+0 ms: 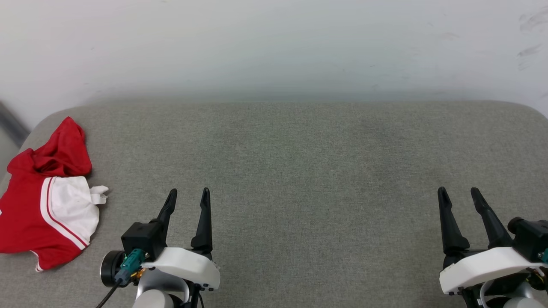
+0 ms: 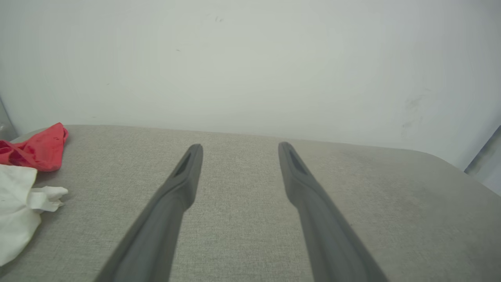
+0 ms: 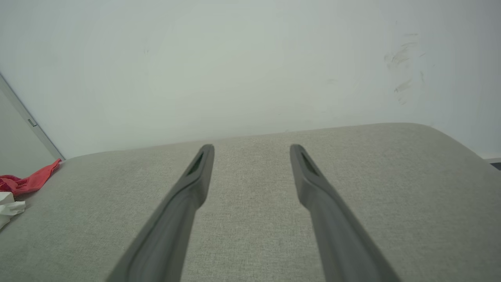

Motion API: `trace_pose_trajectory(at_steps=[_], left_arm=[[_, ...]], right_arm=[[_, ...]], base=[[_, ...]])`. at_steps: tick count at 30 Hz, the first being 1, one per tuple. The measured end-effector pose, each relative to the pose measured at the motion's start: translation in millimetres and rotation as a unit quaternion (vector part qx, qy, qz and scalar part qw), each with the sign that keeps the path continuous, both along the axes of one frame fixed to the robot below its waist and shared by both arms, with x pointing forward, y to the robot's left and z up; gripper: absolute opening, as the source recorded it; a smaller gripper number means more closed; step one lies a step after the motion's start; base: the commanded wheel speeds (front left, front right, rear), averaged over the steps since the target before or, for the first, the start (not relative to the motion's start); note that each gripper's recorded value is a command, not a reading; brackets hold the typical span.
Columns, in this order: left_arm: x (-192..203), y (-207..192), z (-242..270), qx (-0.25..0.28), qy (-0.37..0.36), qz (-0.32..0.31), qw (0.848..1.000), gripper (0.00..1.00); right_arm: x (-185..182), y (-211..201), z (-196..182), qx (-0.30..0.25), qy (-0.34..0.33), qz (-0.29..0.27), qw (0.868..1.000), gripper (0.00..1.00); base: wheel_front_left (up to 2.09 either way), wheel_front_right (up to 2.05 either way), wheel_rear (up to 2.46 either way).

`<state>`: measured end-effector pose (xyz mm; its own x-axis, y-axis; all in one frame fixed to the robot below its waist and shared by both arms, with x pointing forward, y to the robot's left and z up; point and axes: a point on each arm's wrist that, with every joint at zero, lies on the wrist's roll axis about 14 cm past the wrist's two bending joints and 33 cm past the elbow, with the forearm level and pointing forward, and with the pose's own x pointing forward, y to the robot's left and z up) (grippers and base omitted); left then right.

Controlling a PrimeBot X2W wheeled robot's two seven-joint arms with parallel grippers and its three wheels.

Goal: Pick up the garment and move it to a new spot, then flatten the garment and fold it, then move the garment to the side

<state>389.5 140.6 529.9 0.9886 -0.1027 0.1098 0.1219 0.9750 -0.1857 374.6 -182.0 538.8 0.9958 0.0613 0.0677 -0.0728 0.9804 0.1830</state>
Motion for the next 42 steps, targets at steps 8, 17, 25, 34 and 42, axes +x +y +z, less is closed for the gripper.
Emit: trace_pose_trajectory(at_steps=[8, 17, 25, 34, 42], left_arm=[[-0.7, -1.4, -2.0, 0.027, -0.004, -0.001, 1.0, 1.0], [-0.8, -3.7, -5.1, 0.052, -0.006, -0.001, 0.999, 1.0], [-0.7, -6.3, -6.2, 0.066, -0.011, -0.004, 0.998, 1.0], [-0.7, -8.1, -6.8, 0.077, -0.014, -0.005, 0.997, 1.0], [-1.3, -1.4, -4.0, 0.069, -0.016, 0.005, 0.997, 1.0]], right_arm=[[-1.1, 0.5, -1.9, -0.03, 0.004, 0.0, 1.0, 1.0], [-1.5, 0.4, -1.4, -0.057, 0.003, -0.001, 0.998, 1.0], [-1.7, 0.4, 0.1, -0.077, -0.001, -0.002, 0.997, 1.0], [-0.4, 1.7, 1.4, -0.09, -0.006, -0.001, 0.996, 1.0], [3.6, 5.1, 4.0, -0.087, -0.012, 0.004, 0.996, 1.0]], base=[[0.0, 0.0, 0.0], [0.0, 0.0, 0.0], [0.0, 0.0, 0.0], [0.0, 0.0, 0.0], [0.0, 0.0, 0.0]])
